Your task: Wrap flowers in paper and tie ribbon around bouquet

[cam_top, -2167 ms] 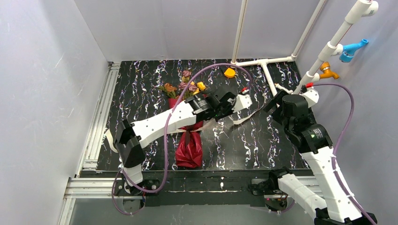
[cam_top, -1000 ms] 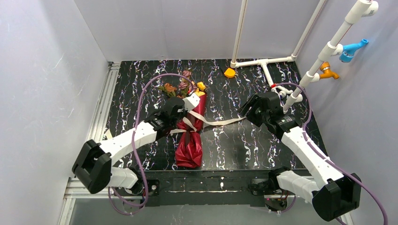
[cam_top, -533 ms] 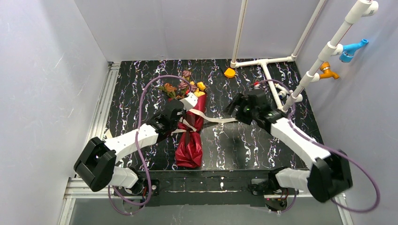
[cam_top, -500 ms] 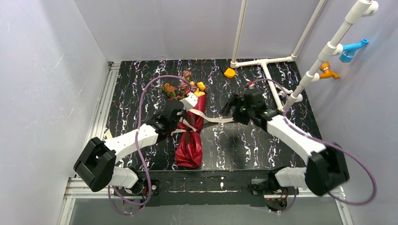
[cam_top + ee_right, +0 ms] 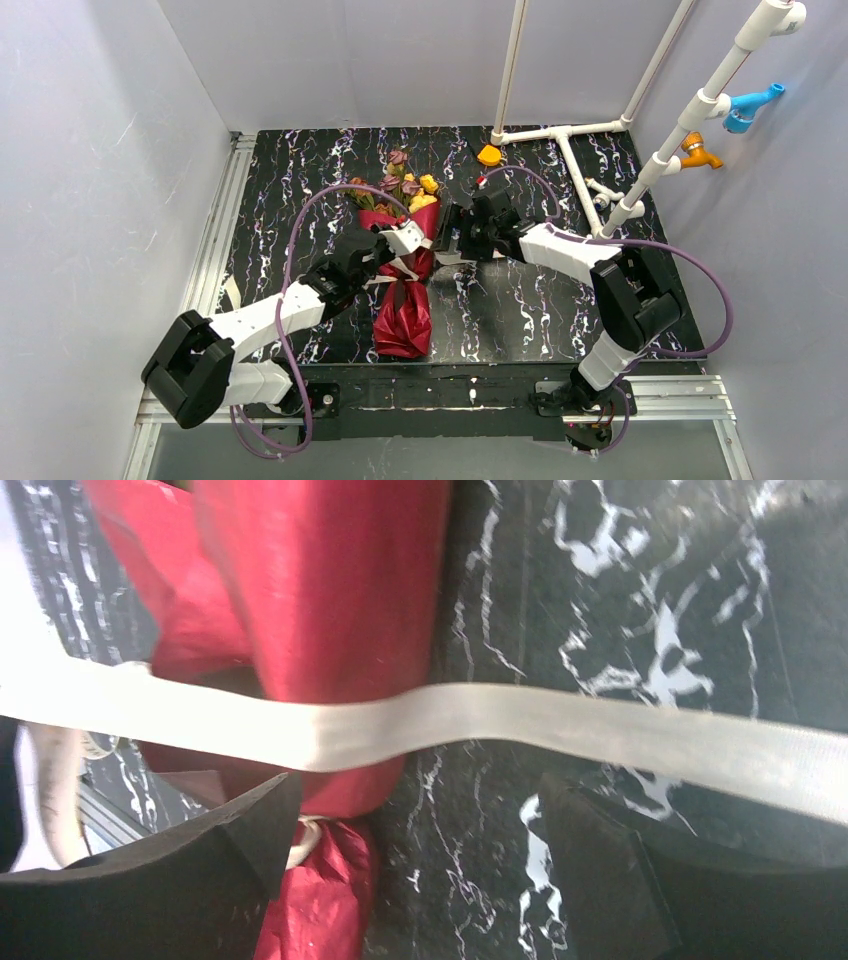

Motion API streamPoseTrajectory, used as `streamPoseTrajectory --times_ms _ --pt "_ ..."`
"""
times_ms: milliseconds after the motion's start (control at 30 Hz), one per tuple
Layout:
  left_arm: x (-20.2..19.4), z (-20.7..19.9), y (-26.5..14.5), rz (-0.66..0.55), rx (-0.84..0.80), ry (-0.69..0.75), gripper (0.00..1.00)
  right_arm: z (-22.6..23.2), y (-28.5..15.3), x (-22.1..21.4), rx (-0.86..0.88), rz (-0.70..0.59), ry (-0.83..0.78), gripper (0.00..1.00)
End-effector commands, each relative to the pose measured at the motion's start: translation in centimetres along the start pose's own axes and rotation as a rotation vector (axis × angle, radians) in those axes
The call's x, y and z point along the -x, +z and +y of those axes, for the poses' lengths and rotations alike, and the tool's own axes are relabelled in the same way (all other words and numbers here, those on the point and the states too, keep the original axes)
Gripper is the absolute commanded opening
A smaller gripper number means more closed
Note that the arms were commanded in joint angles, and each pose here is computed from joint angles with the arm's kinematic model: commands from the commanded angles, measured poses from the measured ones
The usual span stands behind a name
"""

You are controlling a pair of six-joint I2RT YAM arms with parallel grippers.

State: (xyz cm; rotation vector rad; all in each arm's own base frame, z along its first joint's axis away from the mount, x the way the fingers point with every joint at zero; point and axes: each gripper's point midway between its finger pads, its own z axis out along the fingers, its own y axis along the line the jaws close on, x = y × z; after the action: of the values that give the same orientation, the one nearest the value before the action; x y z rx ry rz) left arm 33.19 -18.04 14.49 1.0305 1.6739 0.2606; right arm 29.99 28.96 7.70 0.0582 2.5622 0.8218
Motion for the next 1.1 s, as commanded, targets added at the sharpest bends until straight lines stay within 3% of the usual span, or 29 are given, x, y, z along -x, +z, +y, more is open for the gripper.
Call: streamPoseTrajectory --times_ms 0,133,400,500,667,1067 --pt "3.5 0.7 -0.8 -0.186 -0.026 0.078 0.00 3.9 -0.5 2.9 0.171 -0.101 -0.116 0.96" --pt "3.9 0.7 -0.7 -0.194 -0.030 0.089 0.00 4.1 -0.1 1.4 0.235 -0.024 -0.334 0.90" --pt "3.4 0.7 -0.6 -0.178 -0.026 0.123 0.00 0.3 0.7 0.1 0.135 -0.048 -0.607 0.83" --pt "3.3 1.0 -0.5 -0.172 -0.018 0.128 0.00 -0.6 2.4 -1.0 0.096 0.011 -0.696 0.78" --pt "3.5 1.2 -0.6 -0.175 -0.010 0.114 0.00 -0.5 4.1 -2.8 0.092 0.086 -0.761 0.71" --pt "3.5 1.2 -0.5 -0.176 -0.014 0.100 0.00 -0.9 3.7 0.7 -0.055 -0.095 -0.825 0.56"
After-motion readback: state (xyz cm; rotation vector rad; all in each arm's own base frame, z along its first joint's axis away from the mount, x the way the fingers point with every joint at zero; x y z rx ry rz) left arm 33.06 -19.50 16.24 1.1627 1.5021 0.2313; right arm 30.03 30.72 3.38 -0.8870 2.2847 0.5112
